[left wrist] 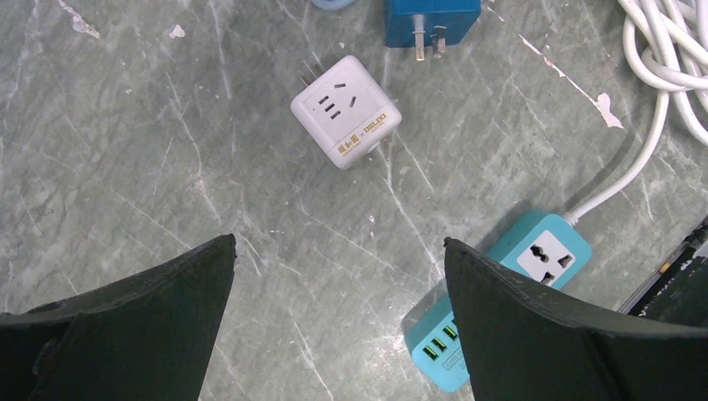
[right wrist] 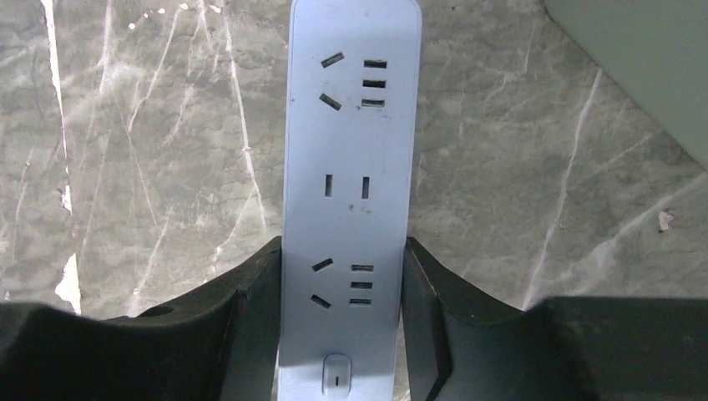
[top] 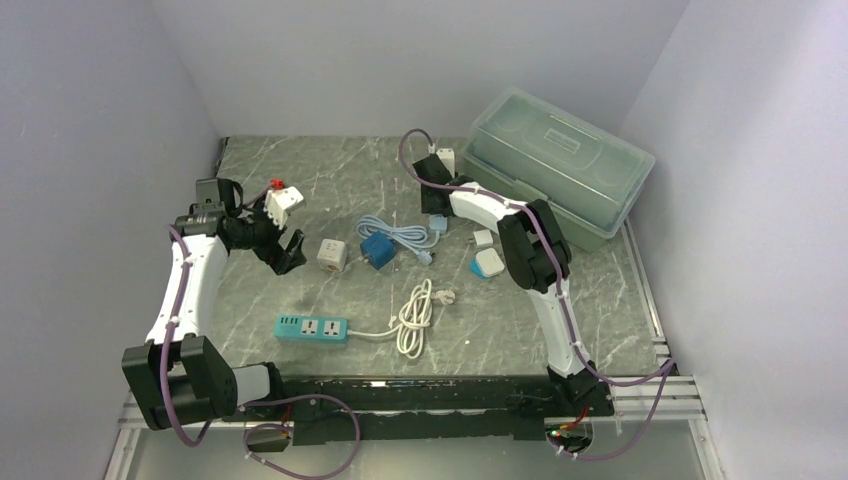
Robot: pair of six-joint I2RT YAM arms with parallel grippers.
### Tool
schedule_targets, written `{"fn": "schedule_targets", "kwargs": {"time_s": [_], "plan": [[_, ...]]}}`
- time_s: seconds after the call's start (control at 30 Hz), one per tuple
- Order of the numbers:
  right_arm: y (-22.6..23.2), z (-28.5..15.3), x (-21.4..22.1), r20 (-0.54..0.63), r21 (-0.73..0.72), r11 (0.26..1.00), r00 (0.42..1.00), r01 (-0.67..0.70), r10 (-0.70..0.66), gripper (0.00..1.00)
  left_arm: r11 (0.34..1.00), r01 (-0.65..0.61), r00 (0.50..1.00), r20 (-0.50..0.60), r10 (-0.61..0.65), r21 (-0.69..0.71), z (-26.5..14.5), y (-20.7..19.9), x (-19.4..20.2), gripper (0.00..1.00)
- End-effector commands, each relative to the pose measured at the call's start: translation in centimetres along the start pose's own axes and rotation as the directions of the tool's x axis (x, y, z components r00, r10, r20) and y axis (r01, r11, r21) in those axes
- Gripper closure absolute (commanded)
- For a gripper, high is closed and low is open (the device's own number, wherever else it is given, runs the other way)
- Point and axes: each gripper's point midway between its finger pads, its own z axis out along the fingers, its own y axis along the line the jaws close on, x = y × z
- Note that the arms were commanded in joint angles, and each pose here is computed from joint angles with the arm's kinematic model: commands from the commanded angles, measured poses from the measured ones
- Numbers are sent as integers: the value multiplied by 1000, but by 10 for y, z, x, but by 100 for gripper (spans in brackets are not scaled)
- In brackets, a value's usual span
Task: Insert the plug
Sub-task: Pick up the socket from the center of the board, then place the socket at the center of the board.
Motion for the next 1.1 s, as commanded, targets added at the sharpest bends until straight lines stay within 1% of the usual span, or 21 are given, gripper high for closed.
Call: {"fn": "schedule_targets", "kwargs": {"time_s": [0.0,0.1,0.2,0.27,0.3,0.37,0.47,0.57,0.67,0.73,0.77,0.83,0.87,0.9,0.93,0.97,1.07], "plan": [[5,-39,-61,142,-60,998,990,-2,11,88,1000,-16,998,60,17,-17,-14,-2,-22,0],[8,-83,-114,268,-109,994,964,21,9,91,1000,-17,998,63,18,-23,-15,-2,-23,0],[7,-132,-161,388,-155,987,921,49,15,95,1000,-13,998,65,14,-26,-16,-1,-25,0],[5,-172,-186,457,-198,976,889,87,14,100,999,-11,998,66,13,-30,-17,0,-27,0],[4,-189,-191,477,-220,969,879,111,8,100,1000,-10,998,65,12,-28,-17,-1,-27,0],[0,-225,-194,525,-263,950,851,169,-6,100,999,-15,998,63,17,-31,-19,-1,-27,0],[-17,-282,-184,623,-311,915,782,256,-7,100,999,-27,998,63,30,-37,-20,-2,-27,0],[-43,-330,-167,719,-294,894,694,339,-27,100,999,-30,998,62,32,-34,-21,-4,-26,0],[-75,-372,-155,770,-261,900,637,350,-24,100,999,-32,998,61,34,-31,-22,-4,-27,0],[-96,-389,-148,767,-232,913,640,336,-41,100,999,-36,997,63,39,-38,-23,-3,-29,0],[-105,-395,-142,762,-204,916,644,345,-73,100,999,-36,997,64,38,-37,-24,-3,-30,0],[-127,-395,-127,733,-117,926,661,360,-164,100,999,-35,997,71,38,-34,-26,-4,-33,0],[-133,-393,-122,719,-75,918,659,390,-221,100,999,-35,997,75,37,-32,-27,-5,-34,0],[-140,-384,-108,677,-30,894,667,447,-311,100,999,-37,996,78,39,-28,-28,-7,-36,0],[-146,-377,-96,638,12,861,658,509,-399,100,999,-39,996,80,41,-26,-29,-8,-36,0],[-157,-367,-86,587,71,838,657,540,-473,100,999,-41,996,82,43,-26,-30,-9,-37,0],[-186,-345,-57,432,184,763,646,620,-629,100,999,-44,996,83,46,-20,-32,-12,-37,0]]}}
